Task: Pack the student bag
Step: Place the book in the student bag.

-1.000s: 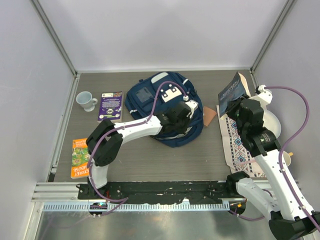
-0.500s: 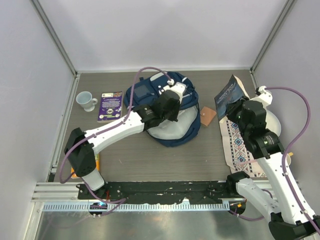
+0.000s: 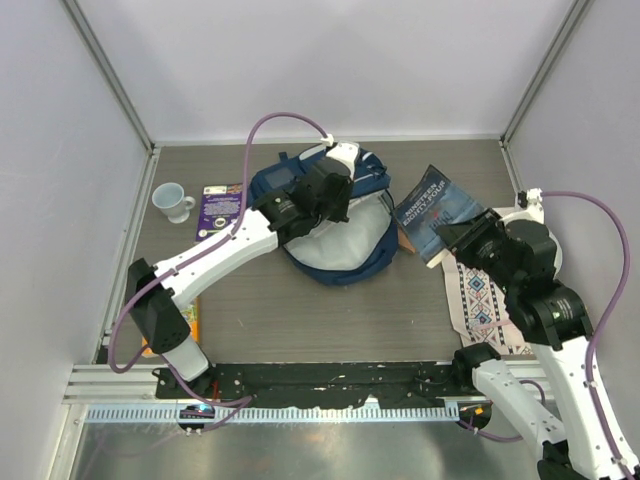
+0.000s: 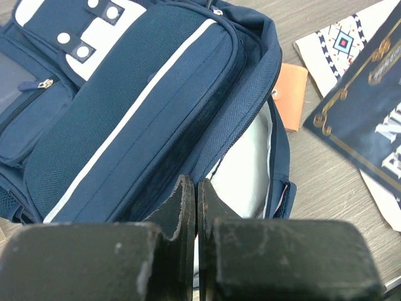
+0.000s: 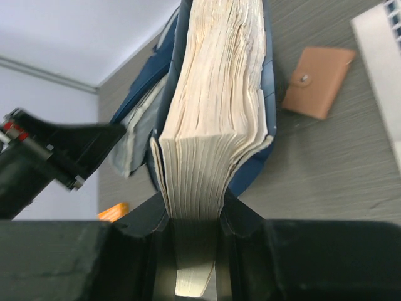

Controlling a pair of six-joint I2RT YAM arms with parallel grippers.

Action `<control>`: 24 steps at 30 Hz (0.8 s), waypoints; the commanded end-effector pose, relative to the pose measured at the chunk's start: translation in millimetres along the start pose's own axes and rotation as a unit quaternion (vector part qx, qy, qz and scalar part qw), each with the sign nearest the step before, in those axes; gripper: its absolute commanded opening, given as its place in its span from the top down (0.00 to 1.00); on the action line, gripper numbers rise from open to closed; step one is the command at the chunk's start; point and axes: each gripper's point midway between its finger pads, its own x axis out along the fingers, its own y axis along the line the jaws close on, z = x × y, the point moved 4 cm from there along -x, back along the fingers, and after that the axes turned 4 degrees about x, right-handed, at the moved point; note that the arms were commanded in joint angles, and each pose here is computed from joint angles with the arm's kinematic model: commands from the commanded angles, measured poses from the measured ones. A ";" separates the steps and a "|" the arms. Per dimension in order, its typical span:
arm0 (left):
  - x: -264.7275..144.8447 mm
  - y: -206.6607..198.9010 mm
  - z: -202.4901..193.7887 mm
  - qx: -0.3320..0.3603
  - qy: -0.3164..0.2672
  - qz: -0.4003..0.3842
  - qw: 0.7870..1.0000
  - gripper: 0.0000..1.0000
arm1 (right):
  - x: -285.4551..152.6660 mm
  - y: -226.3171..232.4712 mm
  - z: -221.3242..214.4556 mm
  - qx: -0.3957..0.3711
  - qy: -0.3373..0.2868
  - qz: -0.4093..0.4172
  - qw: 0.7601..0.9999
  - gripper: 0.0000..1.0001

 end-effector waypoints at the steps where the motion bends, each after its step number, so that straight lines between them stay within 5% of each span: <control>1: -23.1 3.3 56.0 -0.037 -0.083 0.004 0.996 1.00 | -25.7 39.4 -0.4 0.085 0.029 0.110 0.990 0.99; 10: -34.2 -2.8 74.3 -0.066 -0.104 -0.014 0.992 1.00 | 2.9 47.5 -35.9 0.171 0.119 0.171 0.963 0.99; 17: -33.7 -6.3 70.6 -0.073 -0.101 -0.027 0.992 1.00 | 41.2 65.0 -39.4 0.234 0.126 0.257 0.929 0.99; 24: -36.2 -12.6 70.2 -0.080 -0.106 -0.051 0.990 1.00 | 74.9 58.3 -44.5 0.255 0.115 0.251 0.927 0.99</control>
